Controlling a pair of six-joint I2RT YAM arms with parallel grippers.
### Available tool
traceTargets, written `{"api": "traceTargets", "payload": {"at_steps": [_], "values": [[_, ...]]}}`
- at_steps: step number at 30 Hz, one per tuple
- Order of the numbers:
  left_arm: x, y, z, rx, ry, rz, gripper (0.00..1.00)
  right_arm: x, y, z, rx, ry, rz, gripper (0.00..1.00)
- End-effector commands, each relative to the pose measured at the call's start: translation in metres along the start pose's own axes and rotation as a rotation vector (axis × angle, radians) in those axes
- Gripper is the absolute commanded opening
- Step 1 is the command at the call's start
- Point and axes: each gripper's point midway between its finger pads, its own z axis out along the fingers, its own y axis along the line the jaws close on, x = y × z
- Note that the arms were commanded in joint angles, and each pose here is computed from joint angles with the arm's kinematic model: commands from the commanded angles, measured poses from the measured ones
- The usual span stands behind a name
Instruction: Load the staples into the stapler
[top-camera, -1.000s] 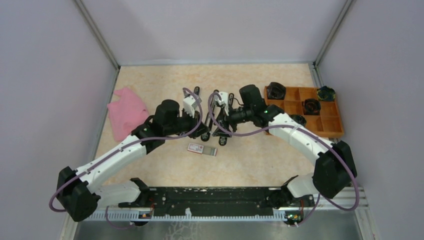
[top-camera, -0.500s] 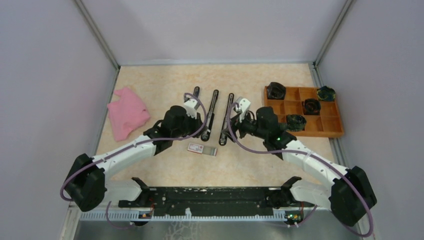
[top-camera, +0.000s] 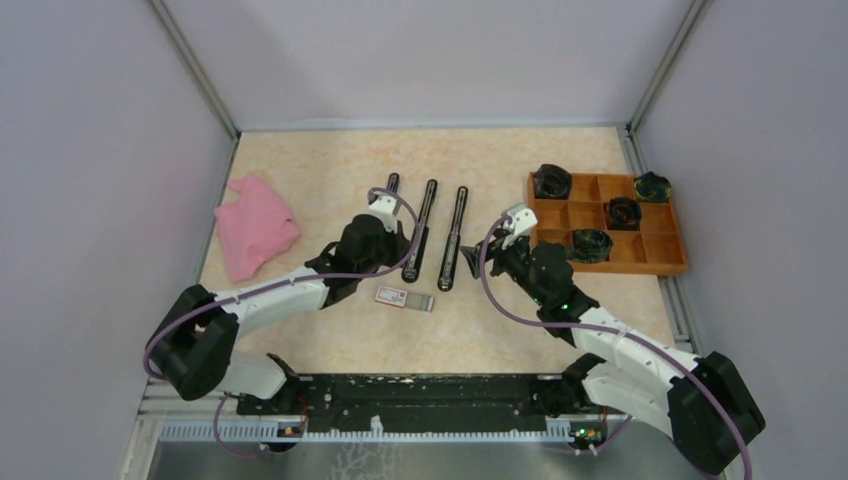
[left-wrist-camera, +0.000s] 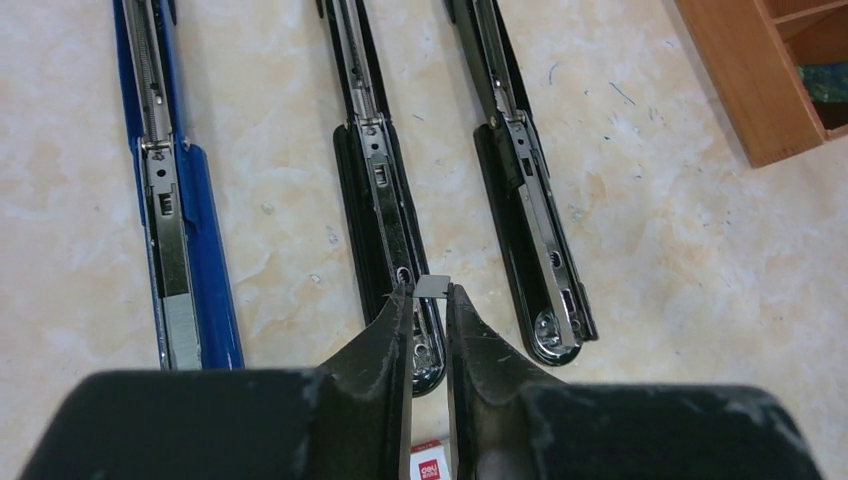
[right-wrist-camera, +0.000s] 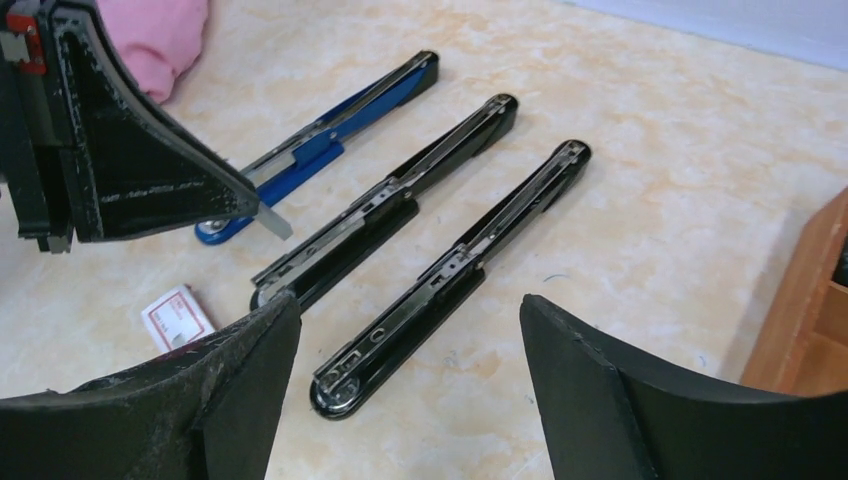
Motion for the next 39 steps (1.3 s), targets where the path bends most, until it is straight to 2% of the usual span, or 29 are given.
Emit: {"api": "traceTargets", "payload": {"at_steps": [1, 13, 39], "values": [[-0.010, 0.004, 0.009, -0.054, -0.073, -0.025, 0.11, -0.037, -0.016, -0.008, 0.108, -0.175, 0.045, 0.82], [-0.002, 0.011, 0.025, -0.146, -0.075, -0.016, 0.10, -0.035, -0.018, -0.009, 0.118, -0.186, 0.049, 0.84], [-0.001, 0.004, 0.037, -0.190, -0.094, -0.016, 0.07, -0.031, -0.018, -0.006, 0.115, -0.170, 0.043, 0.84]]}}
